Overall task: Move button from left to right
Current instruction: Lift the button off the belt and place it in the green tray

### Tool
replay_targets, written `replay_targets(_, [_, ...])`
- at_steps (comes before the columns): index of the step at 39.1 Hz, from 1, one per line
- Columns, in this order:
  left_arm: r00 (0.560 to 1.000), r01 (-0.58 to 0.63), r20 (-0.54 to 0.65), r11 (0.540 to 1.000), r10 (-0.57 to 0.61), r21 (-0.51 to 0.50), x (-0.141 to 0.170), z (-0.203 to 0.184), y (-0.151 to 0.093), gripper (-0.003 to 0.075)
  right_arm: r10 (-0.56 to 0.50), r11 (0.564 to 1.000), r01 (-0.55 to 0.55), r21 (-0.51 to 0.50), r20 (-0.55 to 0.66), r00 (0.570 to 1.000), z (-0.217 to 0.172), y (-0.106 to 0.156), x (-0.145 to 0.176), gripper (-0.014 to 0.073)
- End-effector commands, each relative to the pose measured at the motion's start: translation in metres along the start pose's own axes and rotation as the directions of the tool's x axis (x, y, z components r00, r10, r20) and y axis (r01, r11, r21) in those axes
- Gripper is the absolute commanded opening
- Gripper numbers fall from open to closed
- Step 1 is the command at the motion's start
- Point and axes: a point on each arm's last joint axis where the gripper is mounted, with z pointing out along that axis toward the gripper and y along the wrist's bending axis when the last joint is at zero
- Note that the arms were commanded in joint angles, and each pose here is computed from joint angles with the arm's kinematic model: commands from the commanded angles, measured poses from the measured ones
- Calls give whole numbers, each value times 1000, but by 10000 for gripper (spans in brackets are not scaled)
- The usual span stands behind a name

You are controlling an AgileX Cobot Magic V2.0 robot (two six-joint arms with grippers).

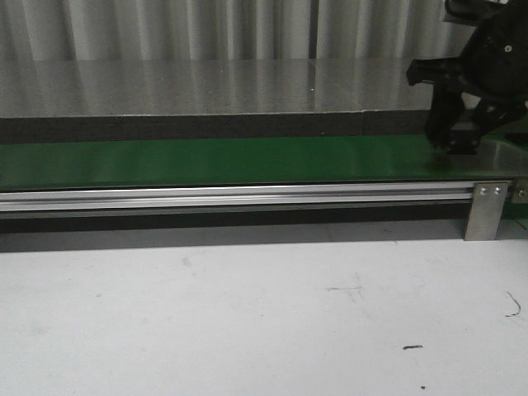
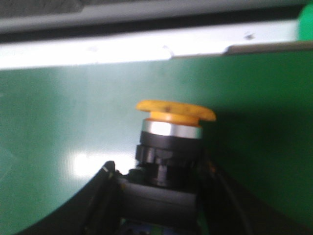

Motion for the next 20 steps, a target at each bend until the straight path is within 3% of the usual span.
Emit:
replay_targets(1, [995, 24, 100, 1000, -23, -10, -15, -1, 2, -21, 22, 999, -27, 26, 181, 983, -41, -18, -30, 221])
replay_targets(12, [995, 24, 100, 1000, -23, -10, -15, -1, 2, -21, 169, 961, -218, 170, 262, 950, -55, -117, -35, 221])
replay_targets(20, [995, 24, 100, 1000, -23, -10, -15, -1, 2, -21, 238, 928, -293, 232, 236, 942, -36, -164, -22, 221])
